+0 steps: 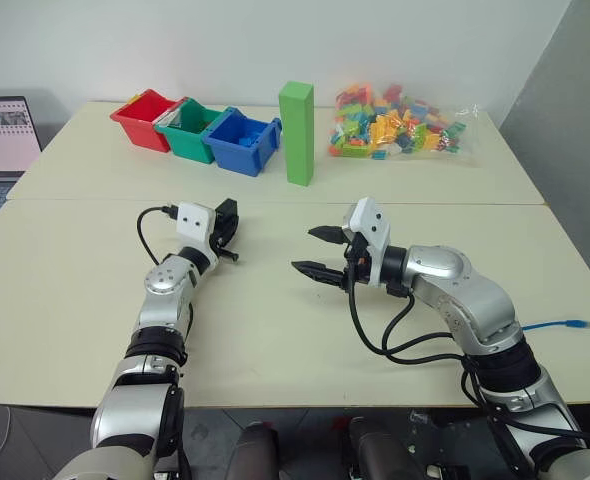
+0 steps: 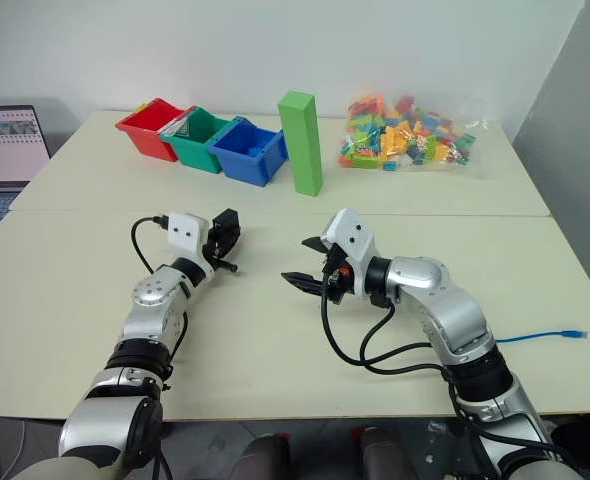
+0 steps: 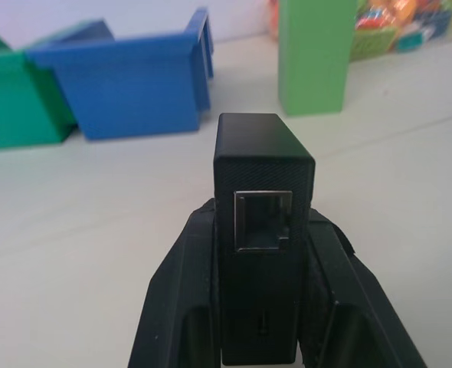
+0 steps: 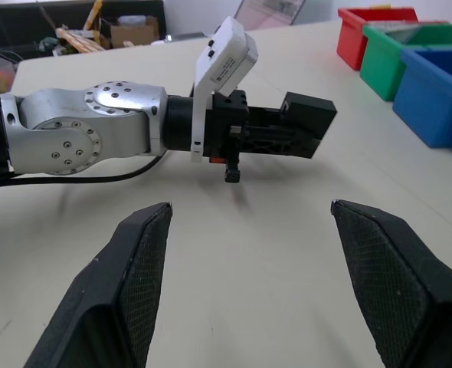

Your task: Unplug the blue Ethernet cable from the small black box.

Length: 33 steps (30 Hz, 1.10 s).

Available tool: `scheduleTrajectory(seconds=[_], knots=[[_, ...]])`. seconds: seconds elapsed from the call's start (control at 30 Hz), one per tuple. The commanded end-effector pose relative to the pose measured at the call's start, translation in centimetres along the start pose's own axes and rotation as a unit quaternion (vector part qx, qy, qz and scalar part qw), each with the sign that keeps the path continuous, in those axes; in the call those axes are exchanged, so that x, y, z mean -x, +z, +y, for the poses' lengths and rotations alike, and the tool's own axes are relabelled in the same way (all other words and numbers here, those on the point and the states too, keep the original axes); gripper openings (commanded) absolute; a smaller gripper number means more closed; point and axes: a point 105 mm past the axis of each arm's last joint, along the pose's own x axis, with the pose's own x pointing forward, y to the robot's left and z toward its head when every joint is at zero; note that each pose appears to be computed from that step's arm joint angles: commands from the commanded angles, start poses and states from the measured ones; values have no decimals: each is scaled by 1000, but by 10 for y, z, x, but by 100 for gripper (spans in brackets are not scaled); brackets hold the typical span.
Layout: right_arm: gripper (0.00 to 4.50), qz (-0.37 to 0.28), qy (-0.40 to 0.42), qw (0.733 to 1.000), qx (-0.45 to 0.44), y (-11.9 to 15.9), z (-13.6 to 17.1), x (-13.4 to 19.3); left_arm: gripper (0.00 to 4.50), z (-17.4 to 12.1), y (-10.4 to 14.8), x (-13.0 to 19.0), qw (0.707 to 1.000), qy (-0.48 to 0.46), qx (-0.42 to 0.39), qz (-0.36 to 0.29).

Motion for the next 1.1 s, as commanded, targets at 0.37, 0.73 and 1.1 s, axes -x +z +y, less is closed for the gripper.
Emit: scheduleTrajectory(seconds=[0.37, 0.73, 1.1], knots=[[353, 4, -47, 999, 3, 23, -14, 14, 276, 7, -21, 13, 999, 18, 51, 6], [353, 12, -54, 998, 0, 11, -16, 24, 389, 18, -10, 52, 999, -11, 0, 42], [353, 41, -12, 998, 42, 2, -32, 88, 389, 48, 66, 130, 984, -139, -64, 86]])
